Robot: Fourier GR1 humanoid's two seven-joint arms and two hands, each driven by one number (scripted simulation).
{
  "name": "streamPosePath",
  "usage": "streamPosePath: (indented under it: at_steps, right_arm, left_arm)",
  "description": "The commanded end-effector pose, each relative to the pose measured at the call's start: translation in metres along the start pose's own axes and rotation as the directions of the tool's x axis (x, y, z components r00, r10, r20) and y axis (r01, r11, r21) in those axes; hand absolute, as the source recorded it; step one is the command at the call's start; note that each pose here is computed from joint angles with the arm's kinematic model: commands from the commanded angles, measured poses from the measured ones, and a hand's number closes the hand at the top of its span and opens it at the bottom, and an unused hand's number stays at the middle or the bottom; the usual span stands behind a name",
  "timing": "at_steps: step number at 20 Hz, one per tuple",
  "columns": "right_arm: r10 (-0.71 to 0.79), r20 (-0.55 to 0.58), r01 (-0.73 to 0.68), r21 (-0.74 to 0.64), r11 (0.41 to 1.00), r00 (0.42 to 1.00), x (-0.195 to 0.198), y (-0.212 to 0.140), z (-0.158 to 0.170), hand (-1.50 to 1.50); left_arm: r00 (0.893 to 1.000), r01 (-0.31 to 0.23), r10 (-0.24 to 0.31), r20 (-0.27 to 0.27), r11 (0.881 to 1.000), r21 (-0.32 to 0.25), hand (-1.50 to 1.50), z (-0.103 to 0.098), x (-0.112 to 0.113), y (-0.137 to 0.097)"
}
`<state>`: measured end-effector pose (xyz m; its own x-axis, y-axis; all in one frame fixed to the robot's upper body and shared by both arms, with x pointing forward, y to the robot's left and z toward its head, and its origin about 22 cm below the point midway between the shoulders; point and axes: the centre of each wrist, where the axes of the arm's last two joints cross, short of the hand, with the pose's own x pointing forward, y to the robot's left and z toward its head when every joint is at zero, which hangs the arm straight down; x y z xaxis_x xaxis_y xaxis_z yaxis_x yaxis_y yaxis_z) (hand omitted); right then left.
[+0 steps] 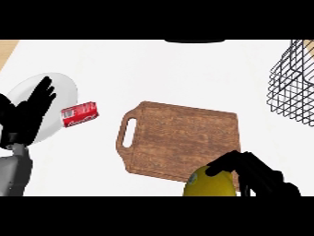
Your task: Pick the lemon from the cutting board and place it in the basket
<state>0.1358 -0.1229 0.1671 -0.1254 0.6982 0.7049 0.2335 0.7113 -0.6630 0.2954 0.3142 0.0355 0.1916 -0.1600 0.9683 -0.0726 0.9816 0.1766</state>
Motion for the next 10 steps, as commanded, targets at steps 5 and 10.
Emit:
streamPosePath:
  at_steps: [5,10]
  right_arm:
    - [-0.009,-0.030,0.003,-0.170,0.985,0.999,0.033,-0.046,-0.042,1.50]
    - [-0.010,-0.108,-0.017,-0.247,0.969,0.994,0.028,-0.066,-0.103,1.50]
  left_arm:
    - [1.000,0.021,-0.021,0.009,1.000,-0.017,0.00,-0.001,0.009,0.006]
    - [1.000,-0.008,0.008,0.008,0.999,-0.039,0.00,0.006,-0.010,0.002]
